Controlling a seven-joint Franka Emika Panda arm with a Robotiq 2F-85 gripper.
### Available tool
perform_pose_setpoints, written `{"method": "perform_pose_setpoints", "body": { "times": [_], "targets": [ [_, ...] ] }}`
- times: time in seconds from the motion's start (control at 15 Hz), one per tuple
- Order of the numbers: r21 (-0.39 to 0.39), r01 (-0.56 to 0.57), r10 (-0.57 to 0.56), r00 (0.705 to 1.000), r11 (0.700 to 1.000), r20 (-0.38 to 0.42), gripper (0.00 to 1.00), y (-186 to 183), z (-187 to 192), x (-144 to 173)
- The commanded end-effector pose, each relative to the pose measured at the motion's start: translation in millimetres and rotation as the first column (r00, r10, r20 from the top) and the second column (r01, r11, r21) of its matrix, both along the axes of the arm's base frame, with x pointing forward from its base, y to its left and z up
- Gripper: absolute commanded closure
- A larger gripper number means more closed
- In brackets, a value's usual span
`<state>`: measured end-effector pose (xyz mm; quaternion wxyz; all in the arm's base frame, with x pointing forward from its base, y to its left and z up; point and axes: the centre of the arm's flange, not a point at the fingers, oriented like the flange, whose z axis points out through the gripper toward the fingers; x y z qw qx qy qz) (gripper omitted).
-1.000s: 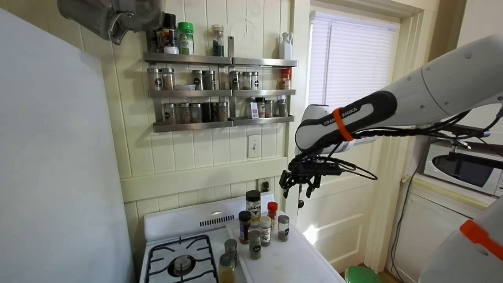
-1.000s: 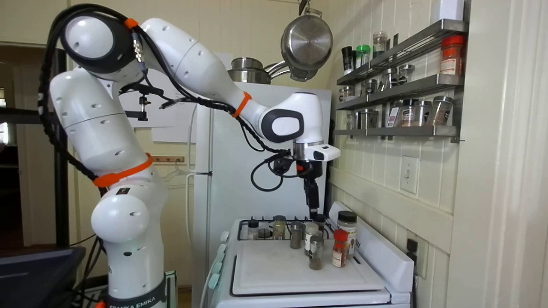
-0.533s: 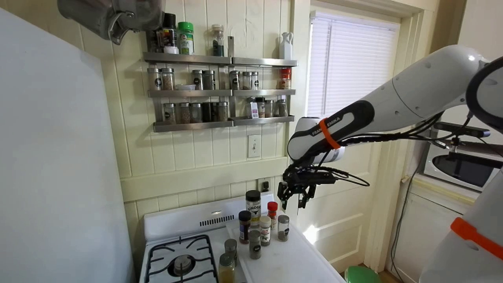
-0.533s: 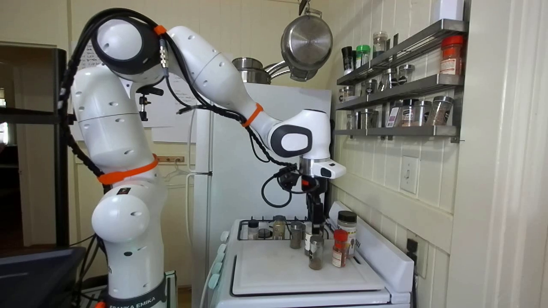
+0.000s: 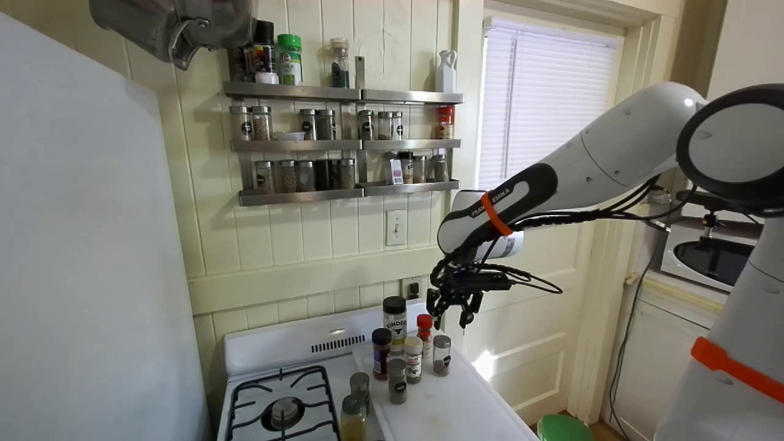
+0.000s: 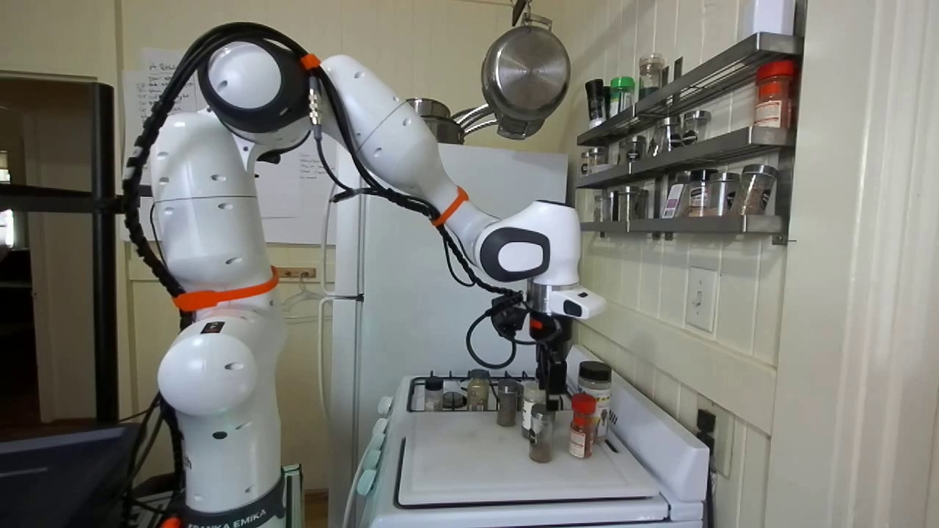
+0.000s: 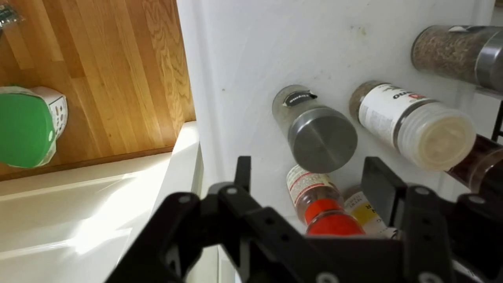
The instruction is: Move the spice bottle forward
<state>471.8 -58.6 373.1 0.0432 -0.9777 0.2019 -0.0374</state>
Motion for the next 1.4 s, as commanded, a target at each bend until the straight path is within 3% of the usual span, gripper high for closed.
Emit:
{"method": "perform_pose_setpoints", "body": {
  "times": [0.0,0.27,0.53,0.87,1.07,1.13,1.2,1.33],
  "targets": [
    [0.028,-0.008,0.008,1.0,1.0,-0.008,0.28,6.1,-10.6,16.0],
    [0.039,-0.008,0.009,1.0,0.999,-0.025,0.29,13.7,-19.5,21.2],
    [0.039,-0.013,0.015,0.999,0.999,-0.05,0.38,17.0,-27.3,23.9],
    [0.044,-0.015,0.018,0.998,0.999,-0.064,0.36,17.5,-33.9,25.2],
    [0.045,-0.015,0.019,0.997,0.999,-0.069,0.51,17.7,-35.3,25.1],
    [0.046,-0.017,0.02,0.997,0.999,-0.07,0.59,17.7,-35.3,24.8],
    [0.046,-0.016,0.019,0.997,0.999,-0.069,0.72,17.8,-34.0,24.4],
    [0.043,-0.016,0.019,0.998,0.999,-0.066,0.74,17.6,-31.2,23.3]
  ]
}}
